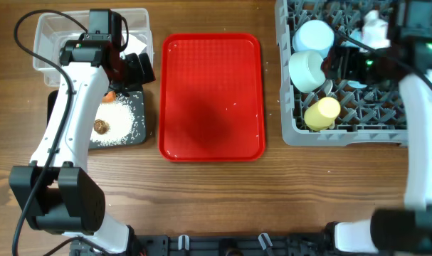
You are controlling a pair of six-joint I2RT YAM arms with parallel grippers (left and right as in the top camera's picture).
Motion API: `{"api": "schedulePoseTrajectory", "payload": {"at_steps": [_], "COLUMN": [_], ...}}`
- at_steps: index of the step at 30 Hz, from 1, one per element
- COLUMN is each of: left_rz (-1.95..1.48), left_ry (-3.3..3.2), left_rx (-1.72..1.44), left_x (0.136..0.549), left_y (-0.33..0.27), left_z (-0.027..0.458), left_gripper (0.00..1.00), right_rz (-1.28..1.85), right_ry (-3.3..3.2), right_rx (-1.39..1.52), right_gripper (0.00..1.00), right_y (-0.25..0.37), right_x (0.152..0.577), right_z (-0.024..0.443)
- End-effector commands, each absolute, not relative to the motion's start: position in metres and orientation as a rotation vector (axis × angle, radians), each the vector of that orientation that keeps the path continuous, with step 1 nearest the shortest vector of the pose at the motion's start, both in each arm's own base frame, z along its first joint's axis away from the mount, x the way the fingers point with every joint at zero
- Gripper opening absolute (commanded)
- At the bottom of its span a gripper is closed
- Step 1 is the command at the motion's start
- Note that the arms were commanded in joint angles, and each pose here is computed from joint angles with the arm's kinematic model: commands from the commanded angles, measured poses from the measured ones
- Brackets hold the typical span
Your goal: Sort waste into correct bins and load items into the dishwasher rack
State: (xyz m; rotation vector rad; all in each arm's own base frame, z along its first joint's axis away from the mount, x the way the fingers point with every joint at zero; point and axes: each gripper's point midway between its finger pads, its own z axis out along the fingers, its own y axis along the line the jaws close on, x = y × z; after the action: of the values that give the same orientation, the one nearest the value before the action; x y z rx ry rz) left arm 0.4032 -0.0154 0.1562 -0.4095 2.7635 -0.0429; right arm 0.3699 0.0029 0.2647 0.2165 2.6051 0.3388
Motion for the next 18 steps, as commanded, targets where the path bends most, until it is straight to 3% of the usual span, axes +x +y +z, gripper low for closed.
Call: {"api": "schedulePoseTrajectory", "payload": {"at_steps": [1,5,14,18], "left_rz": [-0.048,-0.048,-0.048,-0.048], "left_ry": [2.758,2.757,2.757,2.758], "left_rx": [-0.407,-0.407,-0.407,-0.407], "left_x": [0.404,0.404,0.404,0.404], "left_y": [-0.014,-0.014,-0.014,-0.014], "left_z": [0.158,0.158,0.158,0.158], "left_gripper": [1.00,1.00,1.00,1.00], "right_rz": [0.600,0.446,0.207,0.154], "right_ry": [2.455,2.487,2.229,2.113], "right_rx": [0.684,0.541,0.616,0.617], "right_gripper": [1.00,1.00,1.00,1.00], "right_y": [0.018,0.007,-0.029,-0.038], "right_x": [0.354,0.337,0.314,0.301], "right_z": [0.307,0.309,0.351,0.329]}}
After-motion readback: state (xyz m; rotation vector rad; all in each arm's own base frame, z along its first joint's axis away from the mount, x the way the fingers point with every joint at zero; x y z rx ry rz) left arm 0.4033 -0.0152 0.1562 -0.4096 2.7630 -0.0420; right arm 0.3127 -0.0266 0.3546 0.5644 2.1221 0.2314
